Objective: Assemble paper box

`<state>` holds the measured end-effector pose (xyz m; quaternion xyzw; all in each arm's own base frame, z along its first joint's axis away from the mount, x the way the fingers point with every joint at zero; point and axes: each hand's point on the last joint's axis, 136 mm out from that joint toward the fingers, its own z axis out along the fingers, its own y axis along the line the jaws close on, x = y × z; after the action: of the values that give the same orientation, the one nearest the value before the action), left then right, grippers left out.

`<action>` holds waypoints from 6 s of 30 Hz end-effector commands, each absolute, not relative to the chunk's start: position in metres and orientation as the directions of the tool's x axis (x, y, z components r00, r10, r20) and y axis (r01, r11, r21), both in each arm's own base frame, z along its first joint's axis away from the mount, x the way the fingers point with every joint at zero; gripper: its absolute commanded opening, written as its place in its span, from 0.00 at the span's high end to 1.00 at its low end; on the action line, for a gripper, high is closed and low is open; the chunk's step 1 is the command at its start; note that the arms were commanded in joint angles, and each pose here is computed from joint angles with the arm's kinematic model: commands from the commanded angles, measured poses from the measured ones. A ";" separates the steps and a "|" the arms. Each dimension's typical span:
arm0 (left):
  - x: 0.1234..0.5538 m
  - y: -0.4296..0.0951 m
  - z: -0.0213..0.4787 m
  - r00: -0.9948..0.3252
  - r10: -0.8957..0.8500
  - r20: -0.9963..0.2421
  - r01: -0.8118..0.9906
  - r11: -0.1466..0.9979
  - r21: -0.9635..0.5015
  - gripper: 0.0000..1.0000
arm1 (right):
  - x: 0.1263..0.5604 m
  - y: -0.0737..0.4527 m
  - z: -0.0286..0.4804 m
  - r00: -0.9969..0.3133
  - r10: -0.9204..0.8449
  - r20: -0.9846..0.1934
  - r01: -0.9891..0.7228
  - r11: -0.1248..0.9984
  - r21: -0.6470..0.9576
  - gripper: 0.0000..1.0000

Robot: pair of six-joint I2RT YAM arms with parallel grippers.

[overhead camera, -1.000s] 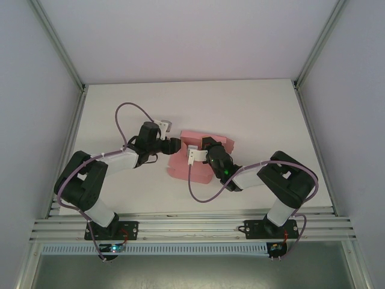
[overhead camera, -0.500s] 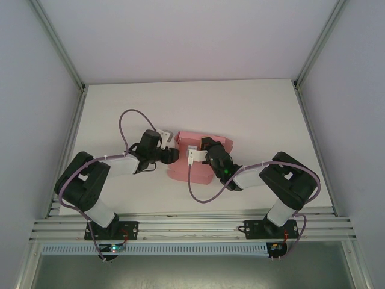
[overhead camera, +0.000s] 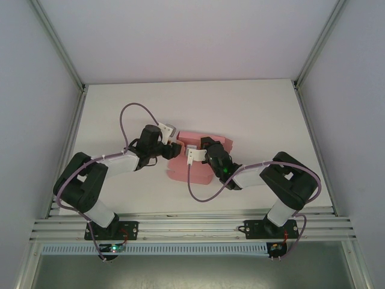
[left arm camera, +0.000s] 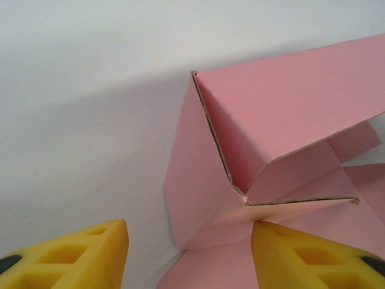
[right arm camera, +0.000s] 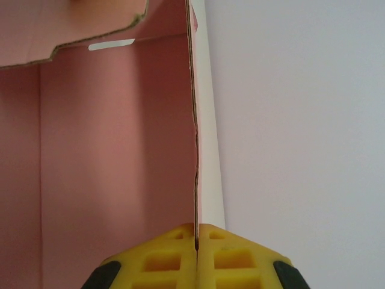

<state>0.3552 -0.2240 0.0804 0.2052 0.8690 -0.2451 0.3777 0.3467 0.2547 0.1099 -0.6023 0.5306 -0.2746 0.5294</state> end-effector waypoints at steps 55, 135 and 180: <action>0.393 -0.171 0.040 -0.485 0.018 -0.875 -0.029 0.999 0.037 1.00 | 0.309 0.240 0.056 0.214 -0.955 -0.205 -0.590 0.041 -0.806 1.00; 0.286 -0.206 0.150 -0.489 -0.099 -0.867 0.202 0.954 -0.222 1.00 | 0.300 0.203 0.230 -0.221 -0.144 -0.965 -0.560 0.829 0.005 0.02; 0.292 -0.183 0.152 -0.454 -0.302 -0.838 0.000 0.941 -0.340 1.00 | 0.265 0.216 0.229 -0.053 -0.160 -0.986 -0.505 0.856 -0.112 0.02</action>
<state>0.2892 -0.1970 0.1537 -0.0639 0.8395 -0.1908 0.5047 0.2780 0.2233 0.2302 -0.2462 0.7039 0.1073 0.6575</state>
